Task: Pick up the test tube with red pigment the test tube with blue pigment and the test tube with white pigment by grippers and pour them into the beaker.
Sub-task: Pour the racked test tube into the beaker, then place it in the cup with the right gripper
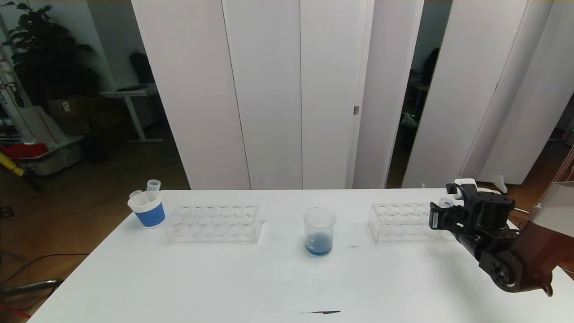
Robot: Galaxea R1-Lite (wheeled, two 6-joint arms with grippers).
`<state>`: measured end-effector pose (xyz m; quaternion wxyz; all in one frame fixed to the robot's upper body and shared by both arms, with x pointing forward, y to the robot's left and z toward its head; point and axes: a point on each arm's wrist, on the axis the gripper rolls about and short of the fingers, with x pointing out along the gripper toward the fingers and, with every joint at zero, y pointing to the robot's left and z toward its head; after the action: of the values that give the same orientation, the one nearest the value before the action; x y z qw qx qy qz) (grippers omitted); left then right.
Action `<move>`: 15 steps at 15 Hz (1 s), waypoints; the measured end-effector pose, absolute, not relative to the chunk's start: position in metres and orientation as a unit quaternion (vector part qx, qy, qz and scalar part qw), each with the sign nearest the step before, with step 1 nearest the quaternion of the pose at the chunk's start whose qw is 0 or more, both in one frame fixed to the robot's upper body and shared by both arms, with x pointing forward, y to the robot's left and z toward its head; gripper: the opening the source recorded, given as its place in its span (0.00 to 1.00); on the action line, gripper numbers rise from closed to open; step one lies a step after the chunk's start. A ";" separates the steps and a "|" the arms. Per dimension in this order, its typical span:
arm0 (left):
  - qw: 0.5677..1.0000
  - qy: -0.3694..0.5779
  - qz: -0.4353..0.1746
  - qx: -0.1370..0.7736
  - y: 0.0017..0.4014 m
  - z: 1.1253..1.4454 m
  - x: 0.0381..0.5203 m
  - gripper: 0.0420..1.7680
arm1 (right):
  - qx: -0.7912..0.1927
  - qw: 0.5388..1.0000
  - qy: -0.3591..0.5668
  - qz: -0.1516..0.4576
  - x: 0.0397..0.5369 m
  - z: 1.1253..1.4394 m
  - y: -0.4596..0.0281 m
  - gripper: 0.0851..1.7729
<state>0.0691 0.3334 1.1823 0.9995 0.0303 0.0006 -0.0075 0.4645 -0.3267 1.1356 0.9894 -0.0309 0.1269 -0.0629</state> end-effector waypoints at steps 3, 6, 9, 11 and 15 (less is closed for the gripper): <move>1.000 0.001 -0.008 0.031 0.333 1.182 0.069 0.98 | -0.030 0.990 0.126 -0.064 0.465 1.136 -0.327 0.30; 1.000 0.001 -0.008 0.031 0.333 1.182 0.069 0.98 | -0.030 0.990 0.125 -0.064 0.465 1.137 -0.327 0.30; 1.000 0.001 -0.008 0.031 0.333 1.182 0.069 0.98 | -0.020 0.990 0.122 -0.066 0.464 1.142 -0.328 0.30; 1.000 0.001 -0.008 0.031 0.333 1.182 0.069 0.98 | -0.015 0.991 0.117 -0.067 0.462 1.151 -0.329 0.30; 1.000 0.001 -0.008 0.031 0.333 1.182 0.069 0.98 | 0.003 0.993 0.099 -0.063 0.458 1.174 -0.328 0.30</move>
<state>0.0692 0.3334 1.1823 0.9995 0.0305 0.0009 -0.0077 0.4579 -0.3279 1.1740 0.9931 0.0028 0.0986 -0.0634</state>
